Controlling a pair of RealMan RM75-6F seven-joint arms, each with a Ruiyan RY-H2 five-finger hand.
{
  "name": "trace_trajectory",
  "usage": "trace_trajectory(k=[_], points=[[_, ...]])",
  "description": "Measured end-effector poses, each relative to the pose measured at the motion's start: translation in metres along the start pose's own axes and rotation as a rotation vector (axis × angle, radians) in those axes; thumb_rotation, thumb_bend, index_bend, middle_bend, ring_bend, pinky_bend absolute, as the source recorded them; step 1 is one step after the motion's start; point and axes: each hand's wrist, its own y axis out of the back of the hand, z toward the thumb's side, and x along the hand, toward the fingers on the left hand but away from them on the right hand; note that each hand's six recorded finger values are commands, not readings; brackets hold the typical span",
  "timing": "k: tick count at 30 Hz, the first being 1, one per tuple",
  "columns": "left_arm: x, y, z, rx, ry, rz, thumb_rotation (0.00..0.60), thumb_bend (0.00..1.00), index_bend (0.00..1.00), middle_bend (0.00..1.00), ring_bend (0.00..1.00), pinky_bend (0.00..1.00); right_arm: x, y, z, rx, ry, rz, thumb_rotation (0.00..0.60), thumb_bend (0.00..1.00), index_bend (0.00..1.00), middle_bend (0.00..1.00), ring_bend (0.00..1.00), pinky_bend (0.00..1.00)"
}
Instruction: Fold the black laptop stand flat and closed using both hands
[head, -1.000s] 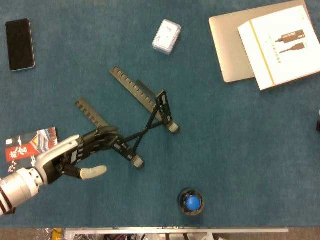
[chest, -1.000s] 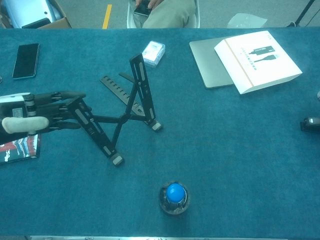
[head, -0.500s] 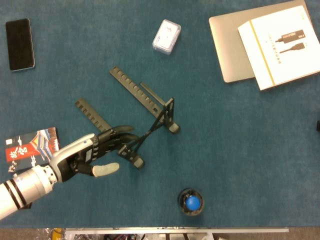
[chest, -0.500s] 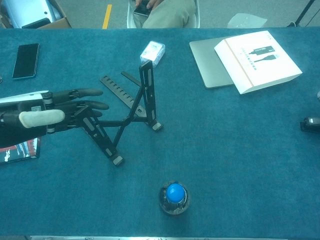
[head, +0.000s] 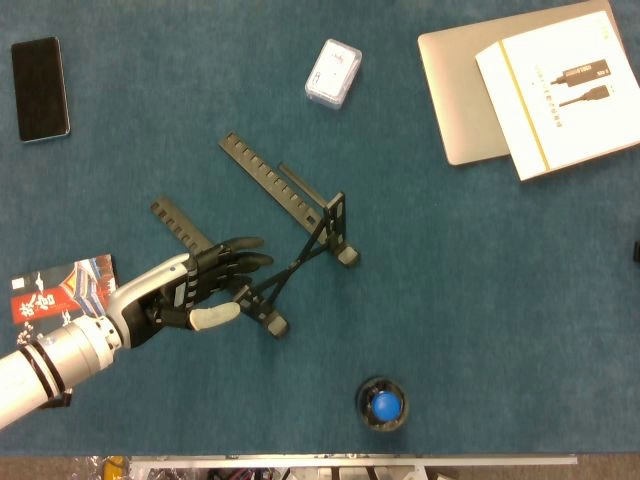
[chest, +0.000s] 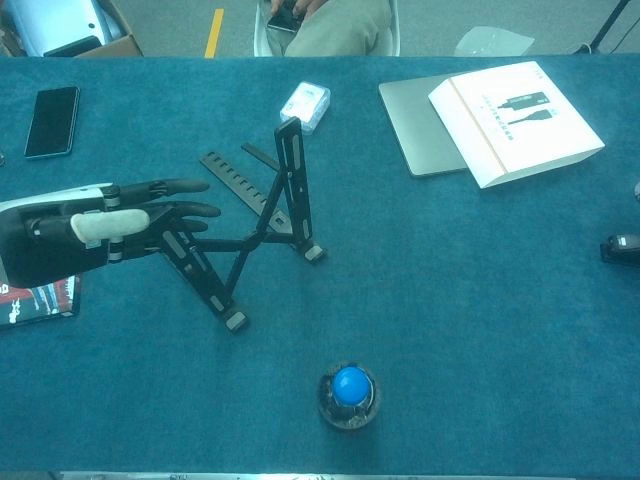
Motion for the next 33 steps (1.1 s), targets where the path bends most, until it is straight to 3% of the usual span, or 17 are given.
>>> trace_trajectory(k=[17, 33], points=[[0.01, -0.004, -0.035, -0.132, 0.087, -0.023, 0.465, 0.25, 0.05, 0.12, 0.05, 0.06, 0.0, -0.003, -0.001, 0.002, -0.008, 0.012, 0.6, 0.21, 0.13, 0.2, 0.09, 0.09], [0.009, 0.013, -0.006, -0.082, 0.027, 0.016, 0.471, 0.25, 0.05, 0.12, 0.05, 0.06, -0.007, -0.011, 0.011, -0.061, 0.042, 0.042, 0.6, 0.21, 0.13, 0.2, 0.09, 0.09]])
